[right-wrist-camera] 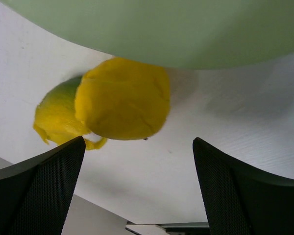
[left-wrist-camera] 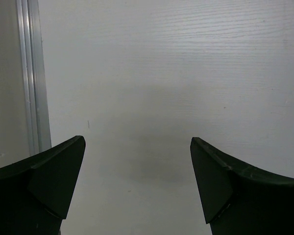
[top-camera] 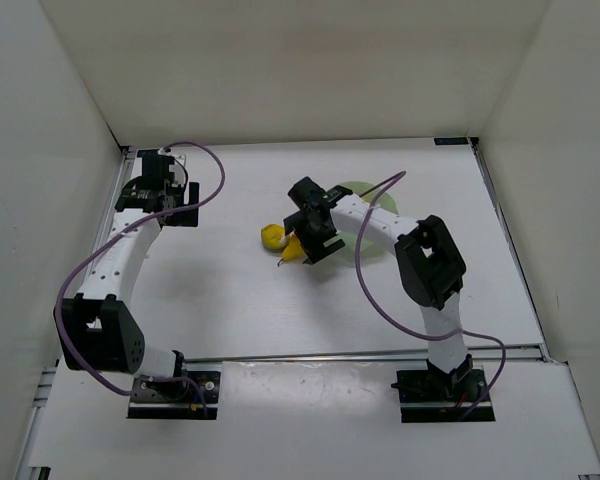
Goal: Place and organize the fake fruits in the fruit bowl
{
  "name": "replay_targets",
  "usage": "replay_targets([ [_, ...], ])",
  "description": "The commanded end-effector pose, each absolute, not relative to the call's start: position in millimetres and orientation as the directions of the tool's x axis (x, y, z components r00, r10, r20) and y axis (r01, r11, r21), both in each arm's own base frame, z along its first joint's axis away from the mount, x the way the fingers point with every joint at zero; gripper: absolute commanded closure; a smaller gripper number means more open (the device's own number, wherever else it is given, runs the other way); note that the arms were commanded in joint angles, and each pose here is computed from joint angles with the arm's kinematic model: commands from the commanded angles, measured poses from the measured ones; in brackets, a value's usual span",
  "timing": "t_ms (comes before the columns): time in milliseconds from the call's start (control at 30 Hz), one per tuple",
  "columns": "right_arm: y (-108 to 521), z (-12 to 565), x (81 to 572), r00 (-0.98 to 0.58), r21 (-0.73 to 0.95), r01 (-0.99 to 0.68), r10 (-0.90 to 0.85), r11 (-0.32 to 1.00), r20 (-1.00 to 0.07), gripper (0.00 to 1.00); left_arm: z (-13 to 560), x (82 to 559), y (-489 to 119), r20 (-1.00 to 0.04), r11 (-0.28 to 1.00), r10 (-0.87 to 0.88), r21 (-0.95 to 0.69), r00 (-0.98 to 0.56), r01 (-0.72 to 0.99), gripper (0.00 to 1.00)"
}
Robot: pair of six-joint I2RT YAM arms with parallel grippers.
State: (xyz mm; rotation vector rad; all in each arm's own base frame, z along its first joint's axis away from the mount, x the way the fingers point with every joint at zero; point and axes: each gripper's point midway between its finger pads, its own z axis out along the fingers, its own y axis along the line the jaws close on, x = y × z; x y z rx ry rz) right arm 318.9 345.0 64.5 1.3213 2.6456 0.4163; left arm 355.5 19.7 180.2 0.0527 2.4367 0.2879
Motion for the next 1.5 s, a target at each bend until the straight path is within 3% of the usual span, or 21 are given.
replay_targets([
  [0,346.2,61.8,332.5,-0.542,0.299,0.797,0.840,0.525,-0.027,0.07,185.0,355.8,14.4,-0.655,0.986,0.083,0.162,-0.751,-0.032,0.01],
  [333,333.4,43.0,340.0,-0.497,0.251,0.833,0.866,0.493,-0.052,0.09,176.6,349.2,23.5,-0.640,0.986,0.060,0.156,-0.766,-0.052,0.01],
  [467,334.7,45.6,341.2,-0.516,0.259,0.819,0.855,0.511,-0.056,0.29,176.2,349.2,24.1,-0.641,0.989,0.052,0.142,-0.766,-0.051,0.01],
  [500,336.3,48.4,342.9,-0.523,0.267,0.813,0.850,0.518,-0.057,0.39,176.2,349.2,24.1,-0.641,0.989,0.052,0.142,-0.766,-0.051,0.01],
  [600,340.3,57.3,348.5,-0.565,0.298,0.766,0.818,0.569,-0.108,0.58,174.8,347.2,25.7,-0.634,0.989,0.045,0.135,-0.772,-0.053,0.01],
  [833,360.4,97.7,337.6,-0.744,0.363,0.546,0.637,0.754,-0.202,0.77,163.2,345.3,13.4,-0.597,0.988,0.117,0.149,-0.793,0.033,0.01],
  [967,370.9,129.6,336.7,-0.804,0.427,0.392,0.530,0.814,-0.271,0.79,160.8,346.0,3.9,-0.584,0.980,0.175,0.181,-0.793,0.083,0.01],
  [1100,363.6,190.1,357.2,-0.737,0.427,0.156,0.393,0.891,-0.550,0.81,163.9,354.1,-10.7,-0.576,0.964,0.245,0.229,-0.780,0.134,0.01],
  [1233,290.4,207.5,371.3,-0.595,0.327,0.251,0.412,0.911,-0.690,0.80,171.9,362.9,-39.5,-0.581,0.938,0.343,0.253,-0.738,0.236,0.01],
  [1467,177.2,168.6,385.0,-0.634,0.255,0.411,0.476,0.875,-0.609,0.75,145.3,367.1,-122.0,-0.487,0.795,0.603,0.298,-0.632,0.529,0.01],
])
